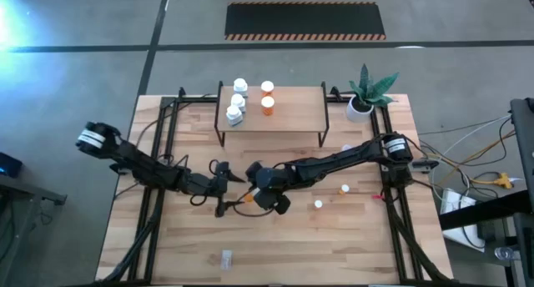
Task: Pick and place medicine bottles onto shelf by color
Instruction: Put the big orange pill bottle on the shelf aligned with the other big orange pill bottles
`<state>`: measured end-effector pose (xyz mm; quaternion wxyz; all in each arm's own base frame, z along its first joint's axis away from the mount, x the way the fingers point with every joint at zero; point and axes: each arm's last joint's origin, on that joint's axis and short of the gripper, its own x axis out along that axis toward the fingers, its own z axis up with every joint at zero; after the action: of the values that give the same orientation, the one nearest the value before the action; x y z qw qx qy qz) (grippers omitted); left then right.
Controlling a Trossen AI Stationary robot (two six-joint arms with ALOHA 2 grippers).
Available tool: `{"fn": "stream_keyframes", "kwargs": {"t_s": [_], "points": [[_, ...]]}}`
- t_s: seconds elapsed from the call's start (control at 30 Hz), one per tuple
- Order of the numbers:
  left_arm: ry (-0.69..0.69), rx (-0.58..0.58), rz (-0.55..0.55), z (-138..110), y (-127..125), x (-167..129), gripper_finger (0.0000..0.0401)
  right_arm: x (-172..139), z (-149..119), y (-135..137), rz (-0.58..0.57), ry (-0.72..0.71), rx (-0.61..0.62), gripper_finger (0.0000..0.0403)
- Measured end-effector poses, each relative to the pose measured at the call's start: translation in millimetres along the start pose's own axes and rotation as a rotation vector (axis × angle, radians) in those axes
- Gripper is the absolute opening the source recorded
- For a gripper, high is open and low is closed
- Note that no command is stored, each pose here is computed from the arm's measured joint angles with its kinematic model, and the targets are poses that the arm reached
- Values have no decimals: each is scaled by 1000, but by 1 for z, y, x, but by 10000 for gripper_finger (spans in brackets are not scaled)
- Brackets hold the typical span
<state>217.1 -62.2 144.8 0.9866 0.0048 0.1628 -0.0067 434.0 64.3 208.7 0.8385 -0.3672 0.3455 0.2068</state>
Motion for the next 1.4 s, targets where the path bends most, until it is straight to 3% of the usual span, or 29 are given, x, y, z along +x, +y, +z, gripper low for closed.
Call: {"fn": "stream_keyframes", "kwargs": {"t_s": [0.13, 0.27, 0.4, 0.53, 0.73, 0.97, 1.13, 1.4], "points": [[53, 88, 119, 4, 7, -13, 325, -14, -3, -1, -50, 113, 124, 191], [96, 122, 268, 3, 14, -24, 325, -41, 1, -10, -172, 332, 230, 192], [91, 122, 302, 4, 16, -26, 325, -84, 8, -47, -233, 436, 420, 192], [92, 123, 305, 2, 15, -24, 325, -112, -9, -92, -285, 488, 589, 192], [107, 104, 309, -4, 14, -17, 325, -143, -41, -148, -364, 393, 801, 189], [110, 84, 310, -8, 11, -7, 325, -141, -75, -169, -278, 421, 954, 188], [89, 74, 306, -8, 10, -3, 325, -123, -86, -174, -245, 493, 954, 193], [92, 75, 302, -7, 9, -1, 325, -114, -85, -179, -258, 474, 948, 202]]}}
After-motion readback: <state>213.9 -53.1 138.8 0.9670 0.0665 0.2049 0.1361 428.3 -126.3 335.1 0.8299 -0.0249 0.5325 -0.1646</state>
